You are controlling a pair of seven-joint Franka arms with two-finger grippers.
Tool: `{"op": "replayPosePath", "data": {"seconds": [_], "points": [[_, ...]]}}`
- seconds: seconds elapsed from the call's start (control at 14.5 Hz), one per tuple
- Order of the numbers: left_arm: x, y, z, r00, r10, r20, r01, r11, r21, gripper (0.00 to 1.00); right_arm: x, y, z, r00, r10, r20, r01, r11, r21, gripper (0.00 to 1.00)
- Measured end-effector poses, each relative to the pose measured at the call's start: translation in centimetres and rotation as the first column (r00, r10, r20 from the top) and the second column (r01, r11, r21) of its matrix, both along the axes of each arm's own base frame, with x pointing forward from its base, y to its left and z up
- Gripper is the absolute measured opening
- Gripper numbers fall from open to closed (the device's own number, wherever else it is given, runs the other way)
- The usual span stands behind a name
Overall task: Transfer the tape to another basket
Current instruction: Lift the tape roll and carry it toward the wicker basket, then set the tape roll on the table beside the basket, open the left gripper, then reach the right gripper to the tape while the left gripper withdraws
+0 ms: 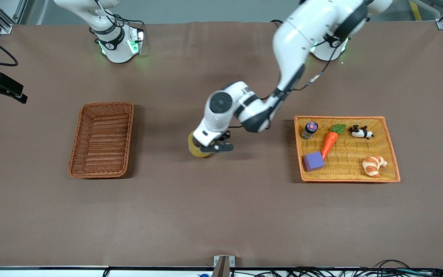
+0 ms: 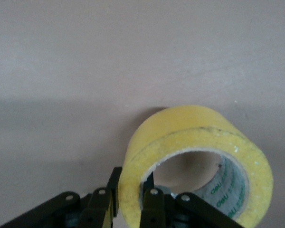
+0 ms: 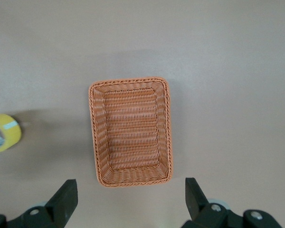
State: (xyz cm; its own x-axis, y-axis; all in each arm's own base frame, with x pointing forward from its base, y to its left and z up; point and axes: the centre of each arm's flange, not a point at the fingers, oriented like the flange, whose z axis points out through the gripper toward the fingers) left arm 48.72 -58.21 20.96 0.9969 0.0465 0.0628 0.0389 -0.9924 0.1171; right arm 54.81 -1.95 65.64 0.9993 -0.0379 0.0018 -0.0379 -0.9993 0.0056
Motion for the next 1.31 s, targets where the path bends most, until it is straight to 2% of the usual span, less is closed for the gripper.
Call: {"op": "replayPosePath", "data": {"seconds": [0.14, 0.28, 0.48, 0.55, 0.62, 0.76, 0.83, 0.89, 0.96, 1.1, 1.17, 1.31], "points": [[-1.5, -2.2, -0.6, 0.999, -0.021, 0.044, 0.021, 1.000, 0.009, 0.22, 0.0, 0.0, 0.0, 1.000, 0.001, -0.002, -0.001, 1.000, 0.000, 1.00], [-1.9, -3.1, 0.0, 0.998, -0.030, 0.048, 0.030, 0.999, -0.011, 0.22, 0.0, 0.1, -0.1, 1.000, 0.002, -0.004, -0.002, 1.000, 0.000, 1.00], [-1.9, -3.6, 0.8, 0.998, -0.031, 0.056, 0.034, 0.999, -0.040, 0.41, 0.1, 0.2, -0.4, 1.000, 0.006, -0.008, -0.006, 1.000, 0.000, 1.00], [-2.0, -3.7, 0.7, 0.998, -0.033, 0.054, 0.035, 0.999, -0.042, 0.41, 0.2, 0.2, -0.4, 1.000, 0.007, -0.009, -0.007, 1.000, 0.000, 1.00], [-2.2, -3.8, 0.8, 0.998, -0.029, 0.048, 0.032, 0.998, -0.050, 0.47, 0.2, 0.2, -0.5, 1.000, 0.008, -0.009, -0.008, 1.000, 0.000, 1.00], [-2.0, -4.1, 1.5, 0.999, -0.007, 0.035, 0.010, 0.996, -0.085, 0.63, 0.3, 0.3, -0.7, 1.000, 0.012, -0.012, -0.012, 1.000, 0.002, 1.00], [-1.6, -4.1, 2.5, 0.999, 0.006, 0.034, -0.003, 0.995, -0.104, 0.69, 0.4, 0.6, -0.9, 1.000, 0.016, -0.013, -0.016, 1.000, 0.007, 1.00], [-1.0, -3.9, 3.9, 0.999, 0.020, 0.037, -0.016, 0.993, -0.119, 0.69, 0.7, 1.1, -1.2, 1.000, 0.024, -0.010, -0.024, 1.000, 0.017, 1.00], [-0.2, -3.2, 5.6, 0.999, 0.033, 0.032, -0.029, 0.994, -0.109, 0.74, 1.3, 1.8, -1.7, 0.999, 0.036, -0.005, -0.035, 0.999, 0.028, 1.00], [1.7, -0.2, 9.2, 0.999, 0.048, -0.008, -0.048, 0.998, -0.032, 0.93, 2.6, 3.6, -3.3, 0.998, 0.064, -0.002, -0.064, 0.997, 0.041, 1.00], [2.8, 1.5, 11.1, 0.999, 0.041, -0.023, -0.041, 0.999, 0.003, 0.99, 3.5, 4.8, -4.5, 0.997, 0.082, -0.004, -0.082, 0.996, 0.046, 1.00], [5.2, 5.6, 14.6, 0.999, 0.017, -0.039, -0.015, 0.999, 0.047, 1.00, 4.9, 8.3, -7.2, 0.994, 0.114, 0.002, -0.114, 0.992, 0.057, 1.00]]}}
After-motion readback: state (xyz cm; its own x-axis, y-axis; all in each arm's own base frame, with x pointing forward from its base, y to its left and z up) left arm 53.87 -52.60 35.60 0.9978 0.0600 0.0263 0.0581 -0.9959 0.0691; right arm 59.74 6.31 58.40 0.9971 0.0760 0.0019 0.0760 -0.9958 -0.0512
